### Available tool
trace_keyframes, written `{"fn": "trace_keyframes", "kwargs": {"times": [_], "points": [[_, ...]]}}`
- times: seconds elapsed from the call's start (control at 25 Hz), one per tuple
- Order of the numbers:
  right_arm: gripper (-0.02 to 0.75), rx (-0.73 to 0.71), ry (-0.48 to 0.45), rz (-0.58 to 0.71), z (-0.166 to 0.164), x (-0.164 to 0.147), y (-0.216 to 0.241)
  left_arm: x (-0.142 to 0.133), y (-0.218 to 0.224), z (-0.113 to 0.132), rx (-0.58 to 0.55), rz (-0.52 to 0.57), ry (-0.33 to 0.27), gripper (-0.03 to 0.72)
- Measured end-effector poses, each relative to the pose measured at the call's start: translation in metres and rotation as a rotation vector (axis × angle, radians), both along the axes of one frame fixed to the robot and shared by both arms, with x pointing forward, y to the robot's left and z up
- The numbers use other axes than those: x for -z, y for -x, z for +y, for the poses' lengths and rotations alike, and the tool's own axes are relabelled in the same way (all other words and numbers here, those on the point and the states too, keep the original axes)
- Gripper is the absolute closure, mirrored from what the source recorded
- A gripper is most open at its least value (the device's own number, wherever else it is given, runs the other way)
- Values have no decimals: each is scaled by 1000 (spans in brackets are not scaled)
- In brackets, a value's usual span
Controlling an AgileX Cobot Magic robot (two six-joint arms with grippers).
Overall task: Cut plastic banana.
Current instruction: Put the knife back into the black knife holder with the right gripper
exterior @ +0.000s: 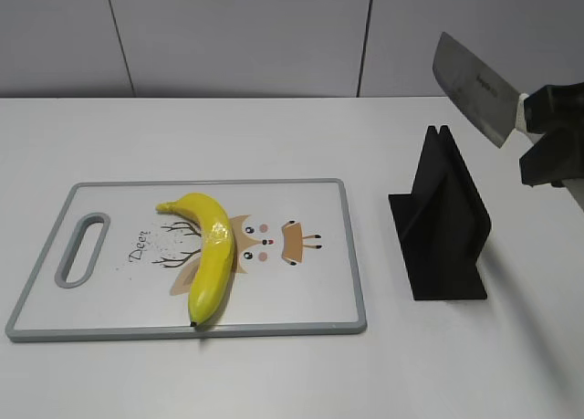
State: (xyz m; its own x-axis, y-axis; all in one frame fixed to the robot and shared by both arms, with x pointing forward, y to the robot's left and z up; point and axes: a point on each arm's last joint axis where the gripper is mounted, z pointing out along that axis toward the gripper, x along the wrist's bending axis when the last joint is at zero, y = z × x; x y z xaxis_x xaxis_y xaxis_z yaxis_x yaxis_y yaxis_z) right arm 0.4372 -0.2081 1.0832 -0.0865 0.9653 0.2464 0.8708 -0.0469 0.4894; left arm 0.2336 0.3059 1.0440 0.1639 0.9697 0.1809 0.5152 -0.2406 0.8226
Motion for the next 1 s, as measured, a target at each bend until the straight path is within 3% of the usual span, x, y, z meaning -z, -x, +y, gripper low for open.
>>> {"fn": "trace_keyframes", "kwargs": {"times": [0.12, 1.0], "points": [[577, 22, -7, -11, 0, 1, -3, 1, -1, 0, 0, -40, 1, 104], [577, 14, 116, 49, 11, 46, -43, 1, -2, 0, -1, -49, -2, 153]]}}
